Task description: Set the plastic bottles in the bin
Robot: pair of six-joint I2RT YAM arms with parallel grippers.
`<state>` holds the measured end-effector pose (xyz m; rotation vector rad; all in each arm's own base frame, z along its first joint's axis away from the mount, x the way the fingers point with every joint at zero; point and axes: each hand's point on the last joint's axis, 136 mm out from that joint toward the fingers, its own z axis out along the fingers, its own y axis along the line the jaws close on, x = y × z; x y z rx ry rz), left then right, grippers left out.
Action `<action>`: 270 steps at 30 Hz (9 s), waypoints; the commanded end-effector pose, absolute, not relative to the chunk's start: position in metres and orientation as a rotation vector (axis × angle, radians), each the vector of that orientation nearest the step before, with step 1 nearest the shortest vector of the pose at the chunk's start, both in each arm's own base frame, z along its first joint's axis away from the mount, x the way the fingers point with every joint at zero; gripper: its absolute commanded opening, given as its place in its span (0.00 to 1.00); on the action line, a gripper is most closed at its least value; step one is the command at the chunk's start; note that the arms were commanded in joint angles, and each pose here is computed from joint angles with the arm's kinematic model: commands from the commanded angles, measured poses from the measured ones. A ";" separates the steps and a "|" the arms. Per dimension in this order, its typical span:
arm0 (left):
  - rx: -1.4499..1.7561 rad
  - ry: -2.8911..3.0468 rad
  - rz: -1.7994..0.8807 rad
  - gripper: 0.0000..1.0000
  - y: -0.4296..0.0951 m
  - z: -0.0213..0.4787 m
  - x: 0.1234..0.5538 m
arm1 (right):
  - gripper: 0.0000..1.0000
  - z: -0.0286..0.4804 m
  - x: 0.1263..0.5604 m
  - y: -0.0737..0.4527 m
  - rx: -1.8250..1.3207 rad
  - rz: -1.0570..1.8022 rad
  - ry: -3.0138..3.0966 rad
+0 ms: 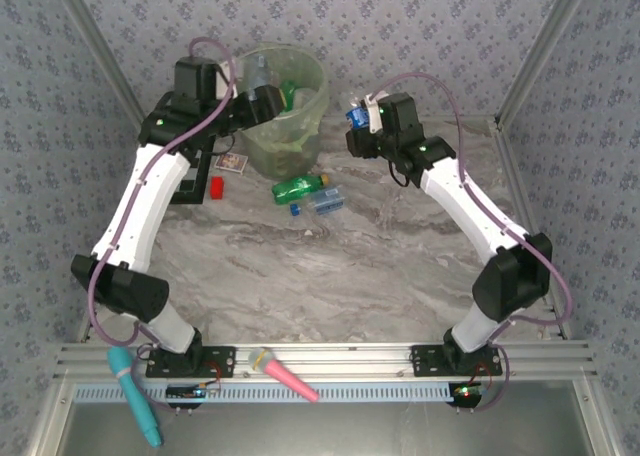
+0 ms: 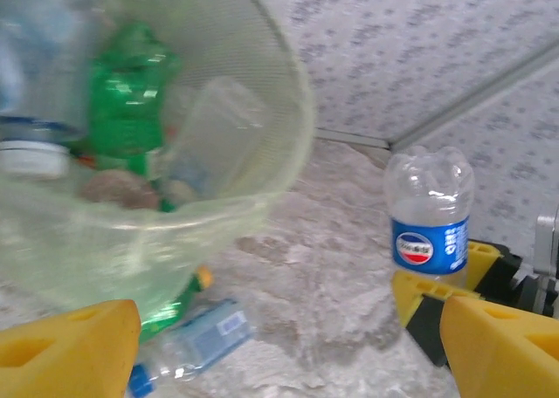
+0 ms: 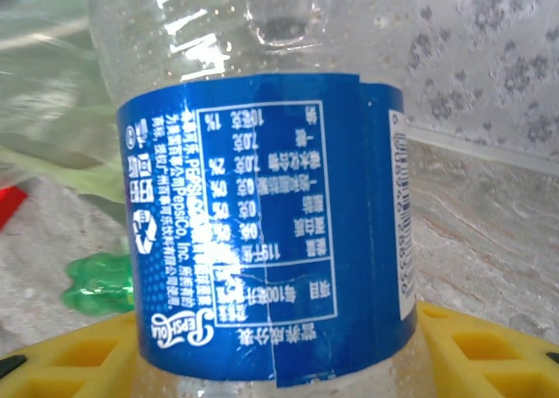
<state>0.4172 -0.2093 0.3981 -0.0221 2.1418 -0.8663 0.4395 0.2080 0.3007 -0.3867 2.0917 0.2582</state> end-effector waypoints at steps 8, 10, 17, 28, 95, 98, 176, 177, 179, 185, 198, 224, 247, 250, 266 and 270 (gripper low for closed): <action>0.209 2.041 -1.118 0.83 -0.293 0.440 0.411 | 0.60 0.347 0.392 0.234 -0.462 0.293 1.968; 0.245 2.051 -1.136 0.83 -0.304 0.438 0.408 | 0.60 0.350 0.387 0.238 -0.471 0.302 1.959; 0.303 2.064 -1.200 0.80 -0.325 0.436 0.402 | 0.61 0.355 0.375 0.248 -0.501 0.318 1.947; 0.333 2.126 -1.240 0.70 -0.338 0.419 0.395 | 0.61 0.363 0.368 0.252 -0.510 0.341 1.927; 0.002 1.906 -0.531 0.85 -0.189 0.408 0.585 | 0.99 0.369 0.357 0.204 -0.228 0.399 1.931; 0.002 1.898 -0.531 1.00 -0.188 0.413 0.583 | 1.00 0.366 0.357 0.206 -0.224 0.408 1.937; -0.090 2.045 -0.454 1.00 -0.104 0.370 0.310 | 0.86 0.025 0.444 0.279 1.043 0.754 2.660; -0.089 2.043 -0.454 1.00 -0.104 0.370 0.310 | 0.84 0.021 0.443 0.278 1.048 0.738 2.673; -0.091 2.041 -0.453 1.00 -0.104 0.371 0.310 | 0.79 0.016 0.441 0.277 1.052 0.728 2.686; -0.093 2.038 -0.454 1.00 -0.103 0.372 0.312 | 0.68 0.019 0.438 0.268 1.033 0.721 2.680; -0.078 2.037 -0.451 1.00 -0.106 0.378 0.321 | 0.61 0.114 0.440 0.235 0.782 0.658 2.516; -0.171 2.066 -0.442 1.00 -0.090 0.387 0.315 | 0.58 0.443 0.498 0.209 0.106 0.332 1.746; -0.211 2.091 -0.462 1.00 -0.086 0.393 0.298 | 0.58 0.459 0.546 0.304 -0.105 0.427 1.594; -0.210 2.089 -0.461 1.00 -0.086 0.392 0.298 | 0.59 0.465 0.542 0.310 -0.128 0.407 1.565; -0.203 2.090 -0.460 1.00 -0.086 0.391 0.300 | 0.57 0.416 0.558 0.347 -0.267 0.379 1.637; -0.203 2.092 -0.458 1.00 -0.086 0.390 0.300 | 0.90 0.410 0.561 0.347 -0.276 0.355 1.646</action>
